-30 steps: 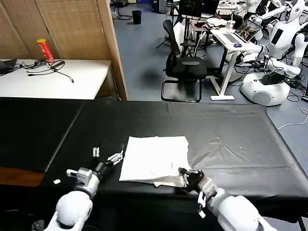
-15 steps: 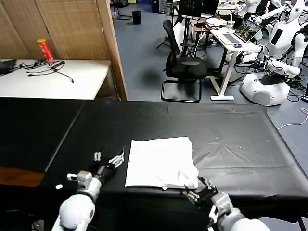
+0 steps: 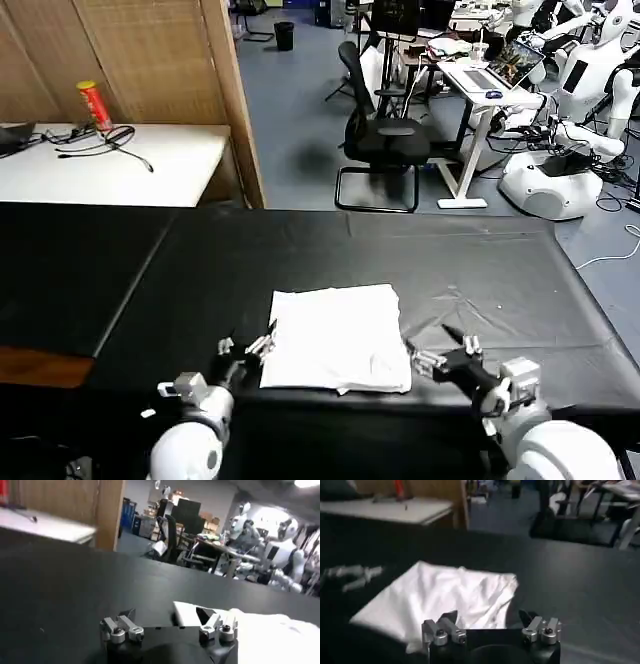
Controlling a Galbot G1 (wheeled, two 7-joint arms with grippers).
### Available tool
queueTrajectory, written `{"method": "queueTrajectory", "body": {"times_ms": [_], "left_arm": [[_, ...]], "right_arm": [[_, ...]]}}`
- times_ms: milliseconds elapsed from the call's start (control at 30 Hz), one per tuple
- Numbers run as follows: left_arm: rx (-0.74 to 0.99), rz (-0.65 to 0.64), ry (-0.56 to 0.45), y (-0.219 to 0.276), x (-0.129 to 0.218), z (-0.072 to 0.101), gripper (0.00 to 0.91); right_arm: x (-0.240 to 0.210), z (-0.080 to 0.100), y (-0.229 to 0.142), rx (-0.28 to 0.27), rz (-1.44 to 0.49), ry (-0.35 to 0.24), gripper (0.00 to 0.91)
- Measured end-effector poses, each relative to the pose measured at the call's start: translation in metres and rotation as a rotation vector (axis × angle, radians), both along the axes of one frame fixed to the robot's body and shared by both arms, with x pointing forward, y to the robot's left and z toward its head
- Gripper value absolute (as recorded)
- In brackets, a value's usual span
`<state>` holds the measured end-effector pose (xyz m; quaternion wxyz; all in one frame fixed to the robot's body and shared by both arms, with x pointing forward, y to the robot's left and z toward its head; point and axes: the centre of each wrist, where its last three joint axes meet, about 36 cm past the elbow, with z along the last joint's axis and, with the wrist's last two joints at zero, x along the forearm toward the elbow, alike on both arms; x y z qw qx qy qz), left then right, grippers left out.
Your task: Fold and organize the clothes.
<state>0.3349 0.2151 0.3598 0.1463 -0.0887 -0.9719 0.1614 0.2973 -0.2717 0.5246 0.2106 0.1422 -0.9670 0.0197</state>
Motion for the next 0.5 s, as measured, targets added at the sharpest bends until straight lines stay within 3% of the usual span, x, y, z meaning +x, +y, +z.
{"method": "queueTrajectory", "body": {"times_ms": [300,400,433,500], "left_arm": [[-0.056,-0.014,0.032,-0.016,-0.008,-0.009,0.878],[-0.088,-0.005,0.039,-0.018,-0.008,-0.013,0.517],[-0.106,-0.002,0.042,-0.019,-0.008,-0.013,0.137],[-0.135,0.003,0.050,-0.020,-0.008,-0.013,0.000]], "right_arm": [[0.012,0.010,-0.004,0.002,-0.011,-0.056,0.878],[0.014,0.013,-0.005,0.003,-0.008,-0.069,0.878],[0.015,0.013,-0.005,0.003,-0.007,-0.073,0.878],[0.016,0.014,-0.005,0.003,-0.006,-0.083,0.878]]}}
